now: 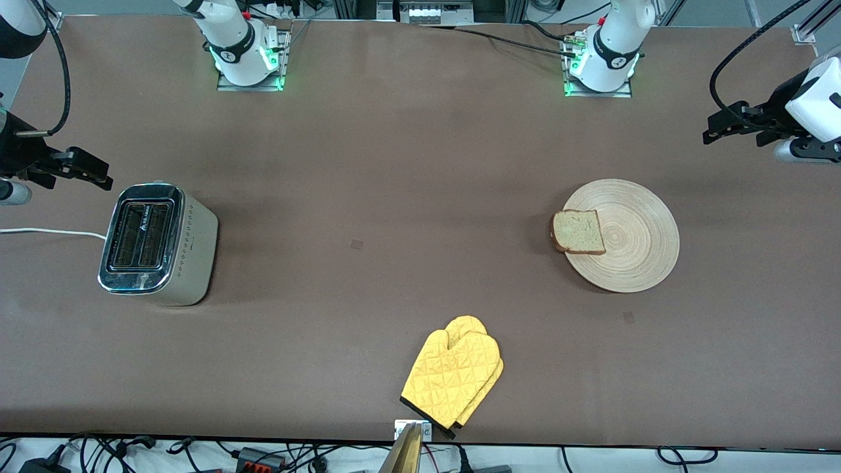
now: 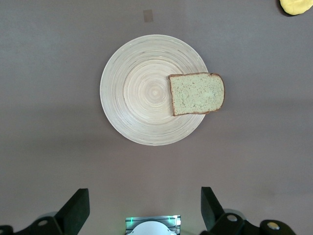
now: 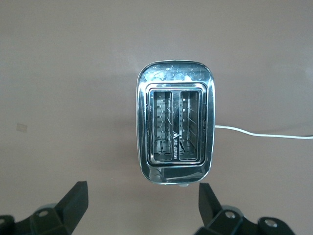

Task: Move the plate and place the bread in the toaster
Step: 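Move the left gripper down toward the wooden plate's rim, then push the wooden plate with the left gripper toward the toaster, then slide the plate toward the toaster with the left gripper while the right gripper reaches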

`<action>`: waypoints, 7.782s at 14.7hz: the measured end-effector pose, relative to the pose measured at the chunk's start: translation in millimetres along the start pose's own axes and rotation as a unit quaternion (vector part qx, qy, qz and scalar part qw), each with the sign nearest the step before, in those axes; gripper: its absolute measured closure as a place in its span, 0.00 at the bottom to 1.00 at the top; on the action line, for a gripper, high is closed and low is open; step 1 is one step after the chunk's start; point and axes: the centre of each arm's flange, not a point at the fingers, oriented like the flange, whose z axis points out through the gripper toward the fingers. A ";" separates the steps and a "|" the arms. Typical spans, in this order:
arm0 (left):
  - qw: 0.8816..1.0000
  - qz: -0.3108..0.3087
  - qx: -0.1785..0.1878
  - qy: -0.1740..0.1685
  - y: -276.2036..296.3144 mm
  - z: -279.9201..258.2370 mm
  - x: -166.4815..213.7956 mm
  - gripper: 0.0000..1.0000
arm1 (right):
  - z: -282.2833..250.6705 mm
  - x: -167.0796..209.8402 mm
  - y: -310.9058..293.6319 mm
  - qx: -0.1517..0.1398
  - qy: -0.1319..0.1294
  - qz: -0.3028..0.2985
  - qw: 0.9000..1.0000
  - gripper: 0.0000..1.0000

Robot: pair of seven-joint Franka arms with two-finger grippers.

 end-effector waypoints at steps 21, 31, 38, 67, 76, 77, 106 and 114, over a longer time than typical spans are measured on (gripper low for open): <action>0.986 -0.036 -0.137 -0.087 -136.0 127.4 78.3 0.00 | -2.2 -1.1 0.2 0.000 0.002 0.000 1.000 0.00; 0.965 0.021 -0.246 -0.093 -210.1 296.5 86.9 0.00 | -2.2 -1.0 0.3 0.000 0.002 0.000 1.000 0.00; 0.954 -0.049 -0.288 -0.061 -229.6 362.6 54.8 0.00 | -2.1 -1.0 0.5 0.000 0.002 0.000 1.000 0.00; 0.928 -0.070 -0.365 -0.038 -228.1 397.2 63.9 0.86 | -1.7 -0.9 1.6 0.000 0.001 0.001 1.000 0.00; 0.892 -0.024 -0.447 -0.054 -150.1 391.9 88.4 0.90 | 2.6 0.4 3.1 0.000 -0.003 0.004 1.000 0.00; 0.887 -0.022 -0.459 -0.057 -140.4 394.7 90.8 0.90 | 2.7 0.3 3.3 0.000 -0.003 0.004 1.000 0.00; 0.847 0.026 -0.527 -0.065 293.7 443.6 115.5 0.90 | 53.5 14.1 -42.3 0.050 -0.060 -0.021 0.997 0.00; 0.853 0.029 -0.517 -0.065 313.1 463.2 107.3 0.90 | 90.9 25.0 -104.3 0.046 -0.077 -0.067 0.994 0.00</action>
